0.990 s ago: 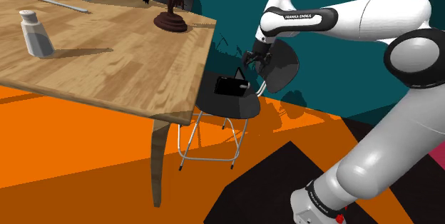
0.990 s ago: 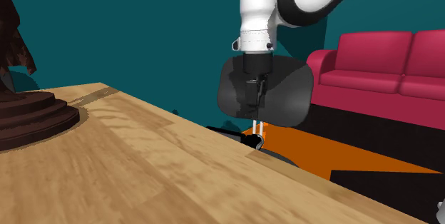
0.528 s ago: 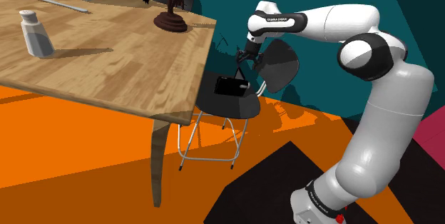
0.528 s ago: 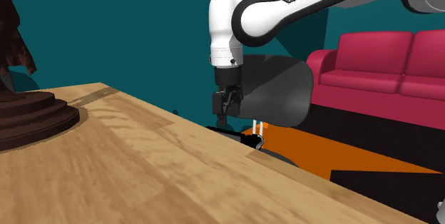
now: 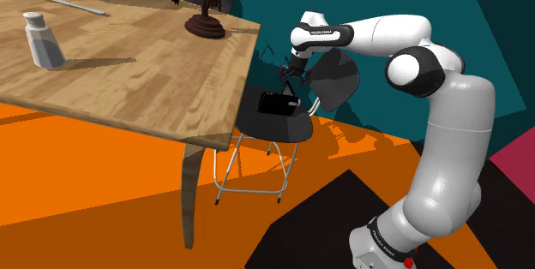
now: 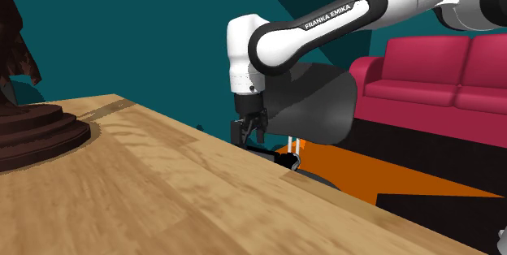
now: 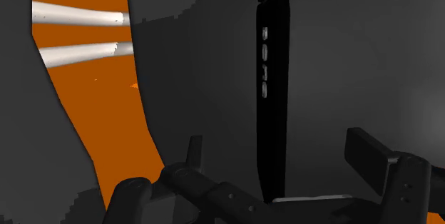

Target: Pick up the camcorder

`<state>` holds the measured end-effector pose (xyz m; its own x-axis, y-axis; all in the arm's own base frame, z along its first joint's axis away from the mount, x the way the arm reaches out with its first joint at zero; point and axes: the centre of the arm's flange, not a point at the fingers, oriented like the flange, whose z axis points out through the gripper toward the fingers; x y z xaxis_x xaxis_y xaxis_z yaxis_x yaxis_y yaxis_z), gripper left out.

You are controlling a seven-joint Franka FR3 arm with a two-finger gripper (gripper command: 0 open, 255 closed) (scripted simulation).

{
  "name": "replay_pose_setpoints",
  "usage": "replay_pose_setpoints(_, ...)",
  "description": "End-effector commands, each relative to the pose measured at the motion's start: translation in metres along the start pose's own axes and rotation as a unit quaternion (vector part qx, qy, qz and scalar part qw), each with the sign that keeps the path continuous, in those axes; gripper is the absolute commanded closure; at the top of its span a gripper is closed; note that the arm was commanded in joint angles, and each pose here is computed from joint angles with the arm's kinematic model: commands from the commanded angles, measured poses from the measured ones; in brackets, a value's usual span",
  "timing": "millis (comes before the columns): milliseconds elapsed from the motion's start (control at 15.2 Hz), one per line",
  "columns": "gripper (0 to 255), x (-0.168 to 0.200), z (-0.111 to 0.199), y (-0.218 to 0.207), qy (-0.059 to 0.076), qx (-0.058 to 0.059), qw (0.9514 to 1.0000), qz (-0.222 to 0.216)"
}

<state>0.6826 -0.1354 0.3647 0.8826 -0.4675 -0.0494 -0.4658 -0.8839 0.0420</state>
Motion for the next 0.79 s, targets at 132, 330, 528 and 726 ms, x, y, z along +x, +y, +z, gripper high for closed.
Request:
replay_pose_setpoints(132, 0, 0.0011, 0.013, -0.0003, 0.0, 0.0, 1.0, 0.0)
replay_pose_setpoints(330, 255, 0.0008, 0.0131, -0.0008, 0.0, 0.0, 1.0, 0.0)
replay_pose_setpoints(528, 255, 0.0009, 0.013, -0.0008, 0.0, 0.0, 1.0, 0.0)
replay_pose_setpoints(726, 255, 0.001, 0.0131, -0.001, 0.0, 0.0, 1.0, 0.0)
